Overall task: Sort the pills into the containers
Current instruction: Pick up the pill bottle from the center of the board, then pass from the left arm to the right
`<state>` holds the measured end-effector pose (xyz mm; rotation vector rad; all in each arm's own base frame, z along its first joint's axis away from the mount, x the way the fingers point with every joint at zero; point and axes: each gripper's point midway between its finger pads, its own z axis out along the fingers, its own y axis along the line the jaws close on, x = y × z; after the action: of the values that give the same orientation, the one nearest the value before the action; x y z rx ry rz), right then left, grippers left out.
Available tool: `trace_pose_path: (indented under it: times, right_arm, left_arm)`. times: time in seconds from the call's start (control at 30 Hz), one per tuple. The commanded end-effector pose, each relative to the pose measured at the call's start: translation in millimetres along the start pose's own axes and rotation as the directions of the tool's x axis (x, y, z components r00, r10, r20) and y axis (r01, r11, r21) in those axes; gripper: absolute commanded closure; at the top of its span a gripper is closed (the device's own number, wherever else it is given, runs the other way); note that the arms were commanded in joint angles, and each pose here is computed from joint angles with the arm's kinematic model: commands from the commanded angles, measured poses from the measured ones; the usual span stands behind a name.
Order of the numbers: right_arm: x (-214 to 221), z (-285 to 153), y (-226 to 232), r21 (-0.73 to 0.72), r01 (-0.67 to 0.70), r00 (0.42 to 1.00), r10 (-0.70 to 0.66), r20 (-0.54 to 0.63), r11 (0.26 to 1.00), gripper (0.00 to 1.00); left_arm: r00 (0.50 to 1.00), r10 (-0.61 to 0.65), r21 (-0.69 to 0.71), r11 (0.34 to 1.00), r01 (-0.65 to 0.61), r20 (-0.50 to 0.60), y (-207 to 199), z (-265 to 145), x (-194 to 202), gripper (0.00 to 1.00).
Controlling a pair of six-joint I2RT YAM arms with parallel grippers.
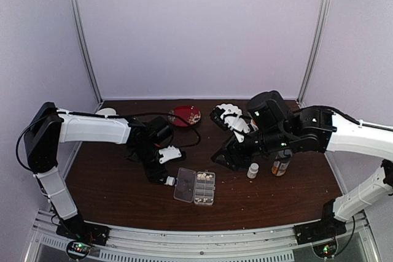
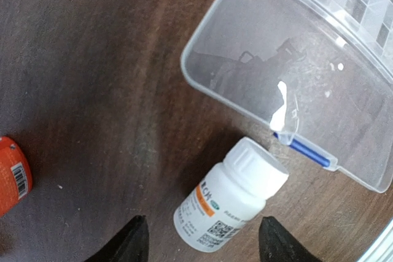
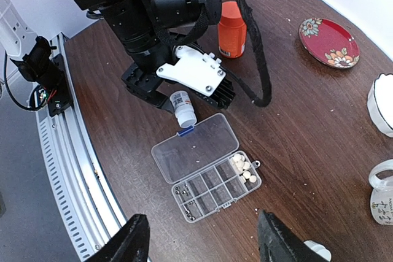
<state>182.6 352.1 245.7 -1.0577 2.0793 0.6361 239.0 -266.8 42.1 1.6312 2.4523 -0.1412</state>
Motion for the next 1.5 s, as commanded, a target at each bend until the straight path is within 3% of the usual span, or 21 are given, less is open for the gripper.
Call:
trace_pose_path:
  times: [0.0,0.2,0.4,0.63,0.87,1.0,1.13,1.27,1.47]
  right_arm:
    - [-3,-9,-3,0.025,0.025,1.000,-0.026,0.013,0.999,0.38]
    - [-1,-8,-3,0.020,0.025,1.000,-0.025,0.012,0.999,0.38]
    - [-1,-7,-2,0.018,0.021,1.000,-0.021,0.012,1.000,0.38]
    - [-2,-13,-2,0.013,0.010,0.999,-0.010,0.031,1.000,0.38]
    - [-11,-17,13,-0.074,-0.025,0.997,0.031,0.076,0.997,0.38]
    - [-19,-10,24,-0.129,-0.067,0.994,0.078,0.081,0.989,0.39]
    - [-25,2,37,-0.156,-0.094,0.994,0.100,0.033,0.983,0.40]
    - [-44,4,49,-0.206,-0.162,0.984,0.174,0.043,0.965,0.39]
    - [-60,4,58,-0.249,-0.274,0.958,0.287,0.017,0.929,0.39]
  left_arm:
    - [0.998,0.057,0.073,0.996,-0.060,0.035,-10,4,-10,0.38]
    - [0.998,0.066,0.114,0.991,-0.067,0.010,-16,15,-5,0.49]
    - [0.997,0.063,0.098,0.993,-0.059,-0.038,-13,24,3,0.54]
    - [0.999,0.011,0.037,0.999,-0.009,-0.048,-3,16,3,0.70]
    - [0.971,-0.050,-0.054,0.996,0.064,0.235,2,-59,-31,0.73]
    - [0.886,-0.041,-0.048,0.996,0.071,0.461,-14,-120,-58,0.77]
    - [0.785,-0.036,0.001,0.999,0.045,0.618,-39,-162,-81,0.80]
    - [0.722,0.026,-0.038,0.999,0.000,0.692,-59,-185,-93,0.80]
    - [0.704,0.143,-0.182,0.983,-0.019,0.696,-71,-193,-99,0.83]
